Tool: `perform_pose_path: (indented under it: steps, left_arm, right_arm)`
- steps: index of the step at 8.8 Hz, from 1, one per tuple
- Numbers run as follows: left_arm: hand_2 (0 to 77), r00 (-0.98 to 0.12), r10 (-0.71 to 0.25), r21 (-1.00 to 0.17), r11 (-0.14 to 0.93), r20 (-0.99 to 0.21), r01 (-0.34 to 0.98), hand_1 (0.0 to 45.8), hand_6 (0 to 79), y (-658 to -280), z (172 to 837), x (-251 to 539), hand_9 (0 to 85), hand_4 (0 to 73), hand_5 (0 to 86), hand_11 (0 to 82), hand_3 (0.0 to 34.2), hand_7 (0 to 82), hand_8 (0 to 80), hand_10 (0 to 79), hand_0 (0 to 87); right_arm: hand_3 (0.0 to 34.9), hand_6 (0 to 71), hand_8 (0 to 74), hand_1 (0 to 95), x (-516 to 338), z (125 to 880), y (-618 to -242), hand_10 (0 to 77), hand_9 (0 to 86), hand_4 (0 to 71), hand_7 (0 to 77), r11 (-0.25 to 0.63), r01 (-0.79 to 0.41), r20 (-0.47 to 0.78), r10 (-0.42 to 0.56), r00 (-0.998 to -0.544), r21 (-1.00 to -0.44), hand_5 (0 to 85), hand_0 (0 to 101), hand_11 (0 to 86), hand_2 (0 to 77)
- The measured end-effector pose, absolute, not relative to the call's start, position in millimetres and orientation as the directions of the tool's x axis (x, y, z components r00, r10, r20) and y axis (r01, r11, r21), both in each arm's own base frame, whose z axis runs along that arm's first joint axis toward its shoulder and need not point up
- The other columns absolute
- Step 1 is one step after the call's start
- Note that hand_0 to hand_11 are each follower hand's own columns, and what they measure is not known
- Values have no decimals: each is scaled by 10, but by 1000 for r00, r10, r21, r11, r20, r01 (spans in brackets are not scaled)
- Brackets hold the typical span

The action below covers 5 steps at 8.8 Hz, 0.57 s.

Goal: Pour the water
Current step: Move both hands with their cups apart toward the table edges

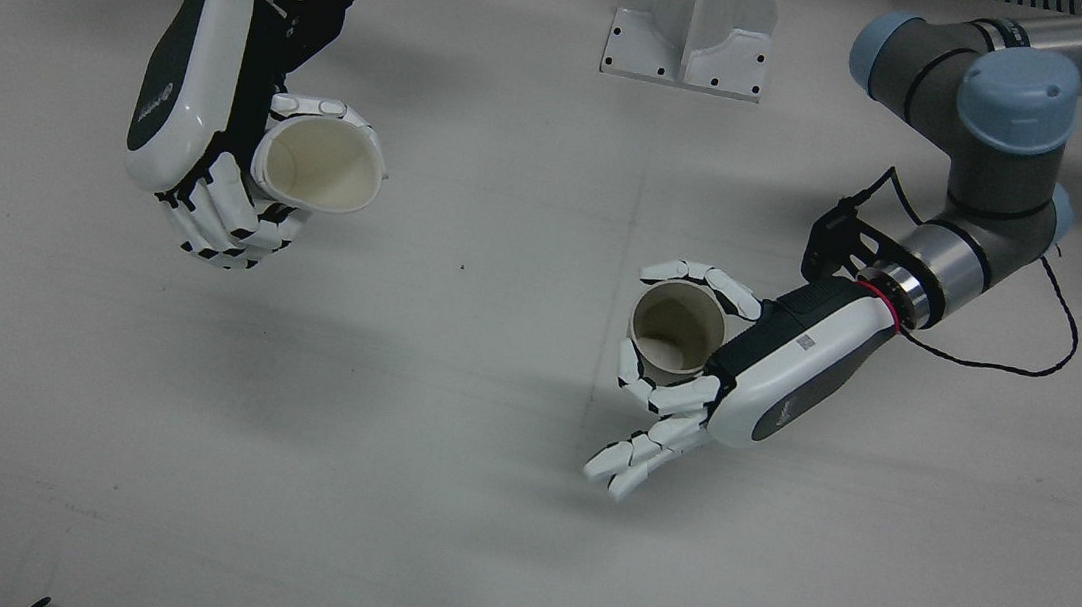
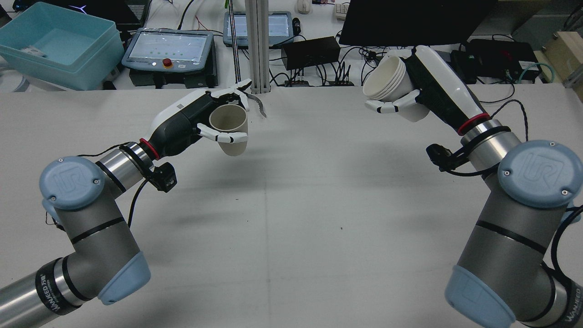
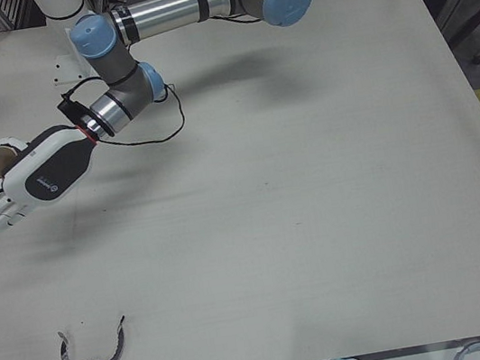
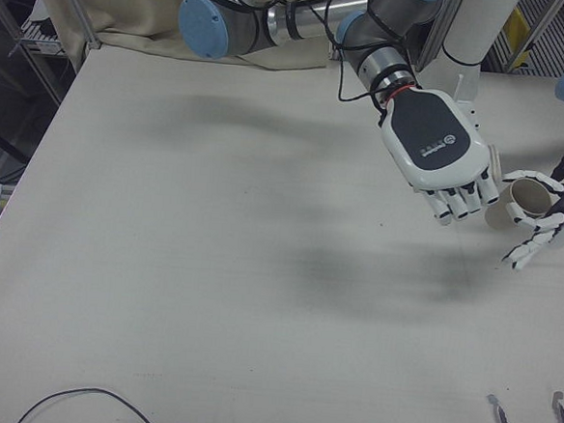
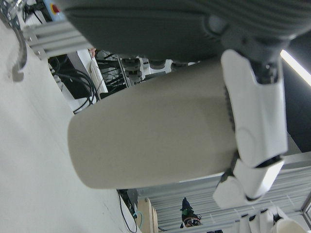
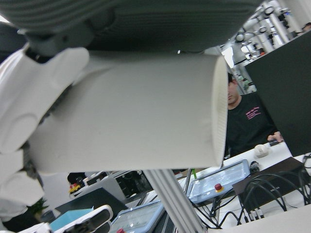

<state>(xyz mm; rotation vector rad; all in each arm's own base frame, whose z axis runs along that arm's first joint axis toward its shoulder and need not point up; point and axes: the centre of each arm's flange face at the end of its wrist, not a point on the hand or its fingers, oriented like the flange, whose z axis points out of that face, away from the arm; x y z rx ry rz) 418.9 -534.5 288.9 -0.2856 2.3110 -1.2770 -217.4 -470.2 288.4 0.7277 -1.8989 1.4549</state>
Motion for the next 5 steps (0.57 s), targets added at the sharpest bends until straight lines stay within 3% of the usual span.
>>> perform_pose_path:
  steps: [1, 5]
  left_arm:
    - [289, -872, -384, -858, 507, -304, 76, 245, 27, -5480, 3163, 3913, 16, 262, 540, 98, 0, 82, 11, 49, 487]
    - [289, -886, -329, -913, 354, -326, 204, 245, 27, -5450, 4709, 3066, 16, 262, 545, 98, 0, 60, 11, 49, 481]
  right_arm:
    - [0, 556, 431, 5, -1982, 2962, -4764, 355, 578, 196, 660, 187, -724, 726, -68, -684, -664, 627, 480, 518, 382]
    - [0, 545, 453, 11, -1675, 3304, -4860, 355, 611, 175, 660, 79, -566, 550, -156, -820, -821, 633, 471, 507, 387]
